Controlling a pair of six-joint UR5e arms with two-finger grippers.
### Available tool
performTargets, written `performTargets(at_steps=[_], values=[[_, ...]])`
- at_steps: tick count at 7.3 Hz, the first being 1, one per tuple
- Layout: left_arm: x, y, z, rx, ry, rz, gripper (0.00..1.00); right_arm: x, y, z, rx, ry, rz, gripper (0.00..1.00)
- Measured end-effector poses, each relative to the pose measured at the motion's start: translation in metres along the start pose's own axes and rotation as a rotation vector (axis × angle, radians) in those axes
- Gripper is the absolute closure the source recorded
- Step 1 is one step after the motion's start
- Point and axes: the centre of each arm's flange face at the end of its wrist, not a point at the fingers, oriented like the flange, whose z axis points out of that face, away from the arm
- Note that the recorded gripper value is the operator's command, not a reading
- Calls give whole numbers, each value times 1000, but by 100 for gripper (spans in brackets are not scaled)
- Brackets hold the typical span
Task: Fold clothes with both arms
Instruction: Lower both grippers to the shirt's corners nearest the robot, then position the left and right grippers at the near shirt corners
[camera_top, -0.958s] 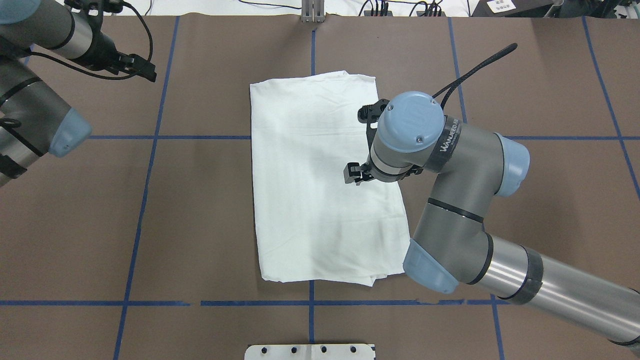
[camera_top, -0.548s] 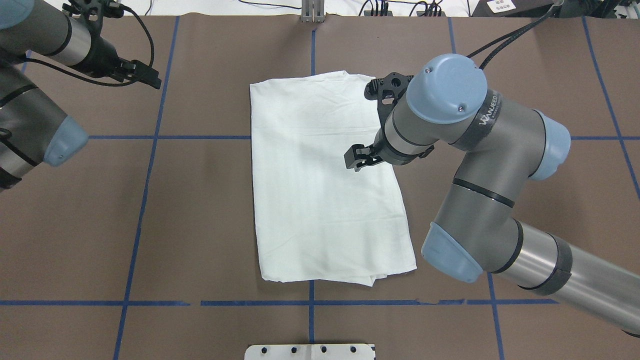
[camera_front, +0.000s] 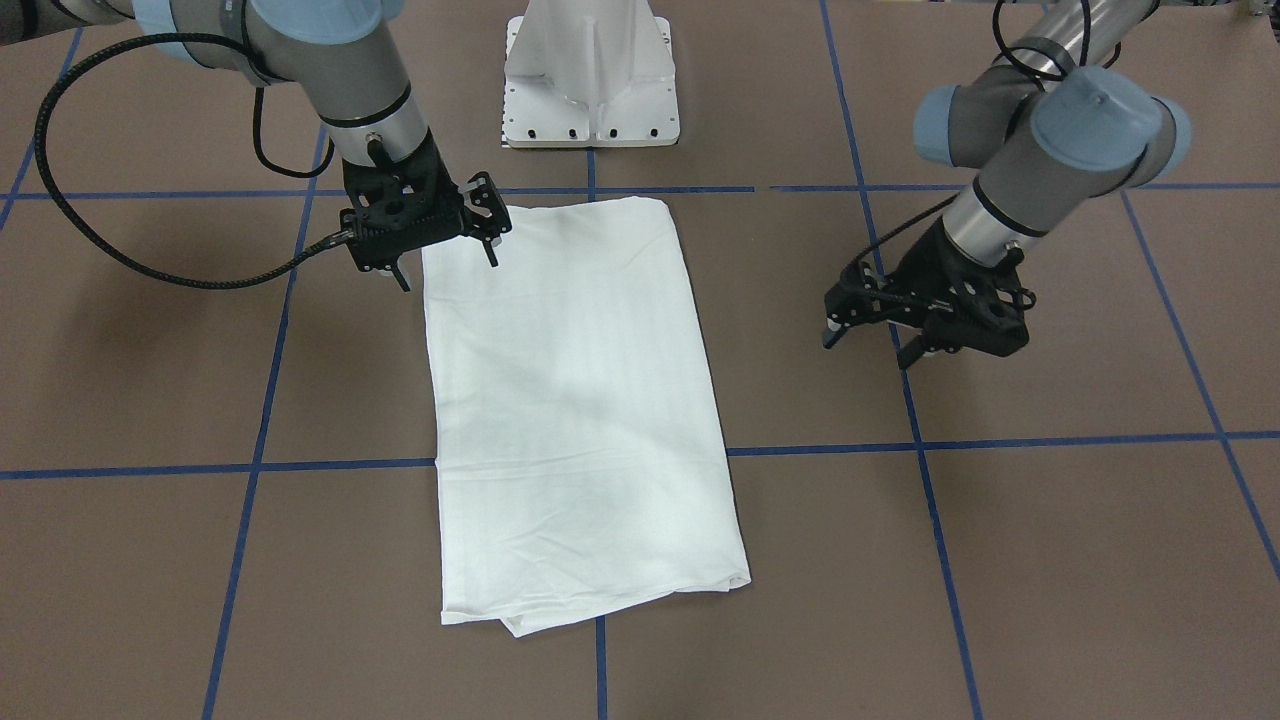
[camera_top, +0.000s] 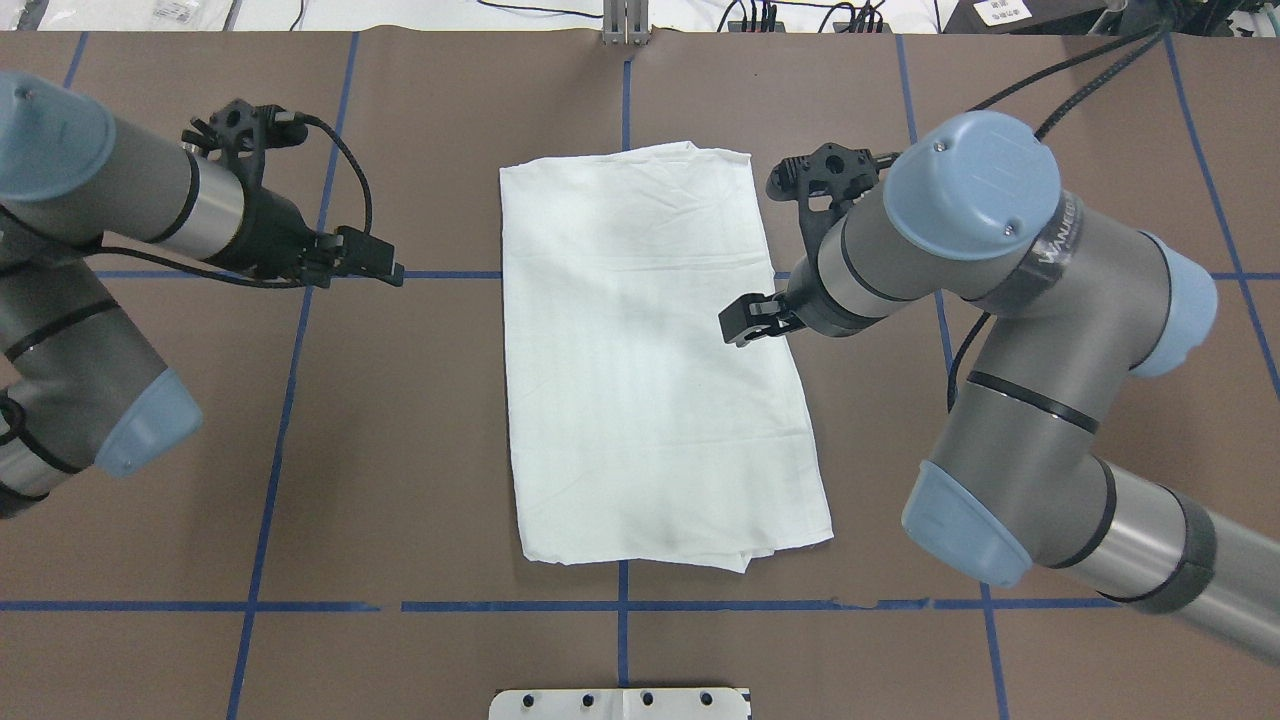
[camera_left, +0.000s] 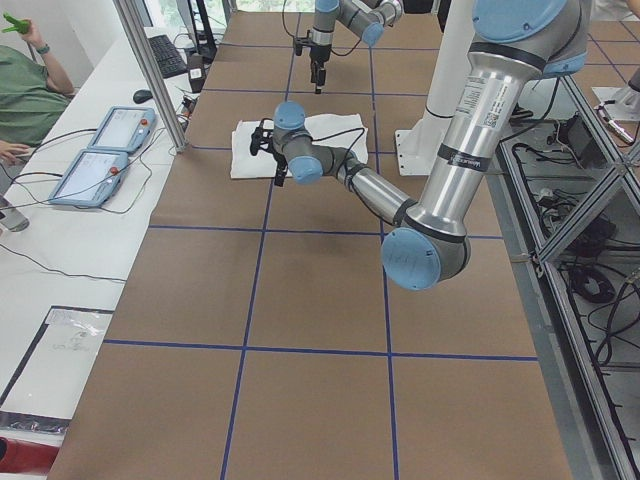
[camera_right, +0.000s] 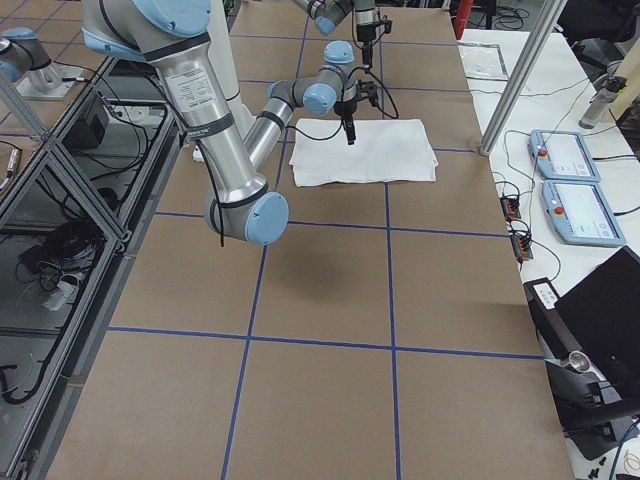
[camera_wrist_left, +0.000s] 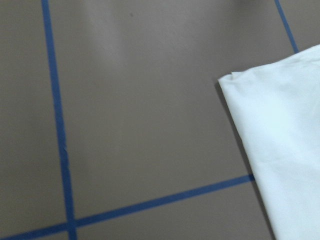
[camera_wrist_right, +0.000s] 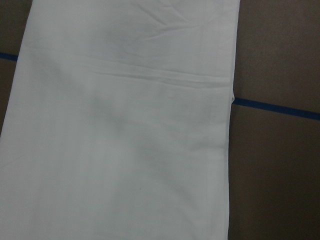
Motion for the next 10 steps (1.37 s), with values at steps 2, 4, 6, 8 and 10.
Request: performTargets(at_steps=[2,4,6,8,10], values=[[34,72,14,-8,109,-130,0,37,47,17,26,-129,169,0],[68,134,44,0,159,-269,0,80,87,31,26,-210,307,0],[92,188,77,-2,161,-390,0,80,107,43,44,-214,390,0],[97,218,103,-26,130,-429,0,71,118,50,55,-215,402,0],[102,225,128,-40,107,-431,16,68,121,52,59,-215,401,0]])
